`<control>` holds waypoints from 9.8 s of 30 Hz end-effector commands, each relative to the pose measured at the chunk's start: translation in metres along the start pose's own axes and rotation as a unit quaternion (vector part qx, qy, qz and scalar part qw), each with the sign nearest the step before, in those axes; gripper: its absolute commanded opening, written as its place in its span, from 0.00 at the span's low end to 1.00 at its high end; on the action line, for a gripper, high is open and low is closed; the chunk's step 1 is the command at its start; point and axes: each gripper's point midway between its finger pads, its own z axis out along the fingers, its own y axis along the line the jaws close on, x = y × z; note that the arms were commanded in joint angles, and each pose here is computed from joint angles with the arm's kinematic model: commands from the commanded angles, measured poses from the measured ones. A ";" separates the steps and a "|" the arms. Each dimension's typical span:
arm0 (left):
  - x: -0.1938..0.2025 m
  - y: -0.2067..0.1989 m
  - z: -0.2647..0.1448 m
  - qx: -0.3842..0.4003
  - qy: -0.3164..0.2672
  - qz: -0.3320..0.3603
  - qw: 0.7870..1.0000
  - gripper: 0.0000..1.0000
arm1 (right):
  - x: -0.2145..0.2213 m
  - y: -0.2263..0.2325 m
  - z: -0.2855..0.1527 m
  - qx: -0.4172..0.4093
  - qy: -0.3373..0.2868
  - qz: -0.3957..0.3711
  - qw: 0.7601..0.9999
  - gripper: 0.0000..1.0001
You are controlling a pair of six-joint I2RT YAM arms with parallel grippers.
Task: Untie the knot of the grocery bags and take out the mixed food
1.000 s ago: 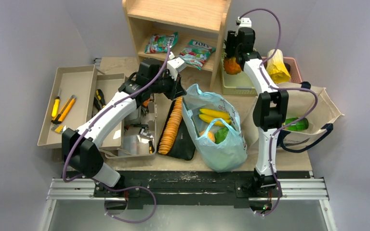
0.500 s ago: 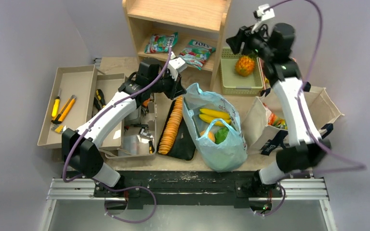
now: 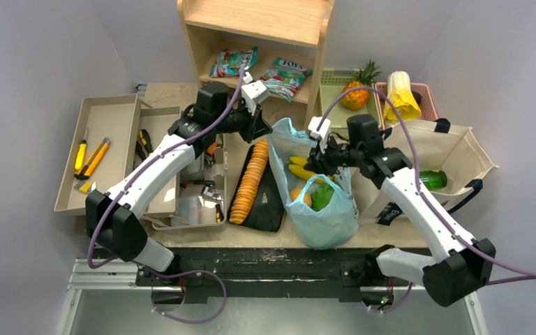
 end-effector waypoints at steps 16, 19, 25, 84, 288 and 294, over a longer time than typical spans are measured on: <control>-0.032 -0.013 -0.012 0.008 -0.049 0.031 0.998 0.00 | 0.109 -0.061 0.044 0.201 0.133 -0.081 0.967 0.57; -0.032 -0.013 -0.011 0.010 -0.048 0.032 0.998 0.00 | 0.117 -0.070 0.051 0.211 0.150 -0.090 0.962 0.61; -0.032 -0.012 -0.009 0.010 -0.047 0.042 0.998 0.00 | 0.121 -0.085 0.071 0.214 0.165 -0.084 0.959 0.70; -0.011 0.006 -0.004 -0.018 -0.009 0.005 1.000 0.00 | -0.094 -0.018 -0.021 0.063 -0.111 -0.055 0.990 0.00; 0.004 -0.001 0.005 0.017 -0.004 0.044 0.999 0.00 | -0.005 -0.368 0.022 0.347 -0.021 0.264 0.900 0.90; -0.001 -0.002 0.007 0.024 -0.009 0.046 0.999 0.00 | -0.081 -0.251 -0.020 0.198 -0.075 0.158 0.964 0.77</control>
